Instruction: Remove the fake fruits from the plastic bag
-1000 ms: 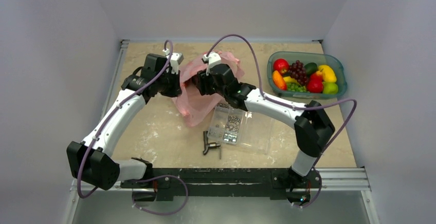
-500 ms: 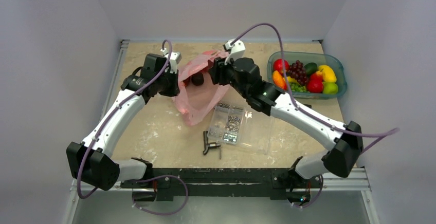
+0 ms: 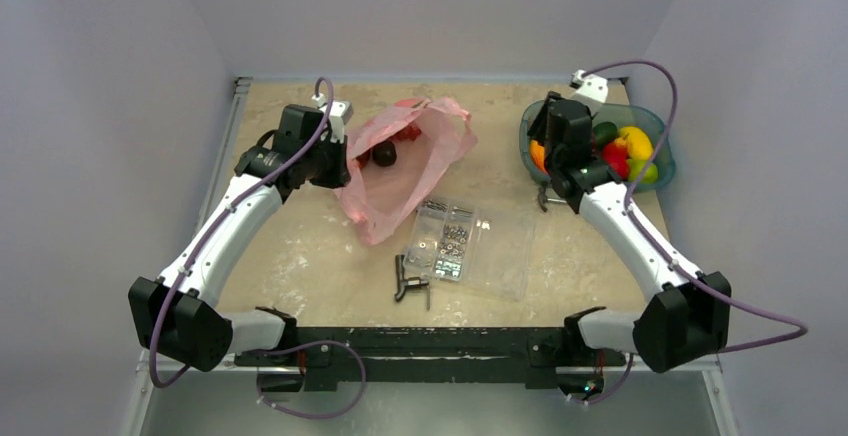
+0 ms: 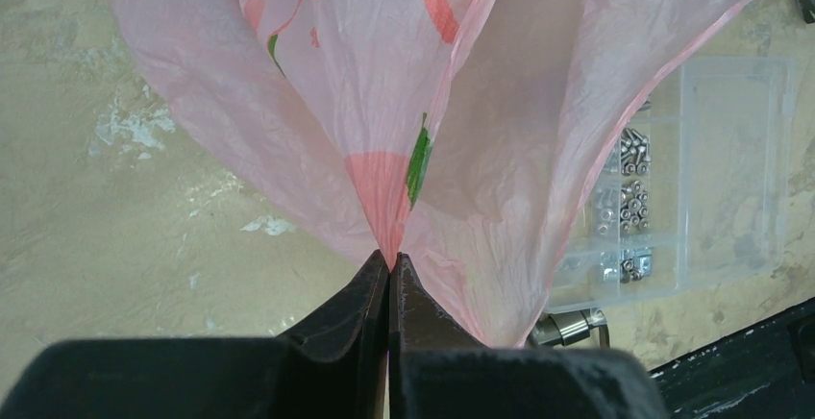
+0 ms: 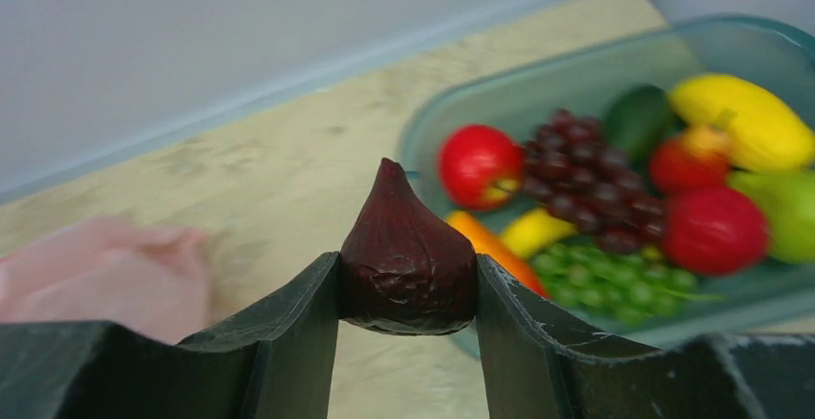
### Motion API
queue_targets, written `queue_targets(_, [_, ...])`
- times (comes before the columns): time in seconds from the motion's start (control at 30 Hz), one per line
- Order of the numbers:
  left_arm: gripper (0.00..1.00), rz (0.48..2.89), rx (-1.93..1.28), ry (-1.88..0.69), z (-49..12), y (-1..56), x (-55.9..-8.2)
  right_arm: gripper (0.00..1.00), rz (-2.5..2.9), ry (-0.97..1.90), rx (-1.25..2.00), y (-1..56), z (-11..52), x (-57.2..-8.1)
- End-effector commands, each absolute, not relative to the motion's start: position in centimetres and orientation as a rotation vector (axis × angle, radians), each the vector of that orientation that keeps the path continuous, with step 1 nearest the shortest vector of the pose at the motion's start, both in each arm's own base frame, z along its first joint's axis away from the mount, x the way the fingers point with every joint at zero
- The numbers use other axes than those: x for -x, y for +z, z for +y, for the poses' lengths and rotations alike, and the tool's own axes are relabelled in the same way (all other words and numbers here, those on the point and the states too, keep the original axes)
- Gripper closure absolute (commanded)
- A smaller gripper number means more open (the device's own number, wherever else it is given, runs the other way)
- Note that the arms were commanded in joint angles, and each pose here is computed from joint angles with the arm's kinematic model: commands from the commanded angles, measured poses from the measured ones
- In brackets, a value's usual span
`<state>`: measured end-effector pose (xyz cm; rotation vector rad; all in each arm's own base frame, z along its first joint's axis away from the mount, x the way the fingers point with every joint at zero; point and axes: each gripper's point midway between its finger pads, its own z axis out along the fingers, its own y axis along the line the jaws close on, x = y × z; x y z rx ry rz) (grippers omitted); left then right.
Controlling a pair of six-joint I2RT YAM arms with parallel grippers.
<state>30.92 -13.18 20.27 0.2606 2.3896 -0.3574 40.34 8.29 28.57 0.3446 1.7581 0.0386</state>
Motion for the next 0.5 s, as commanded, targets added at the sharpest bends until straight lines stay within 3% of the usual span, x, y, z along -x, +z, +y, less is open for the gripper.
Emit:
queue_targets(0.0, [1.0,2.341,-0.251,-0.39,-13.3,21.6,-31.1,1.0,1.845,-0.111,-0.596,23.1,1.0,-40.8])
queue_targets(0.2, [1.0,2.34,-0.253,-0.397,-13.4,21.6,-31.1,1.0,1.981,-0.235,-0.669,17.3,-1.8,-41.1])
queue_targets(0.47, [1.0,2.345,-0.253,-0.4,-13.5,21.5,-31.1,0.5,2.015,-0.368,-0.636,15.0,-3.2,-41.0])
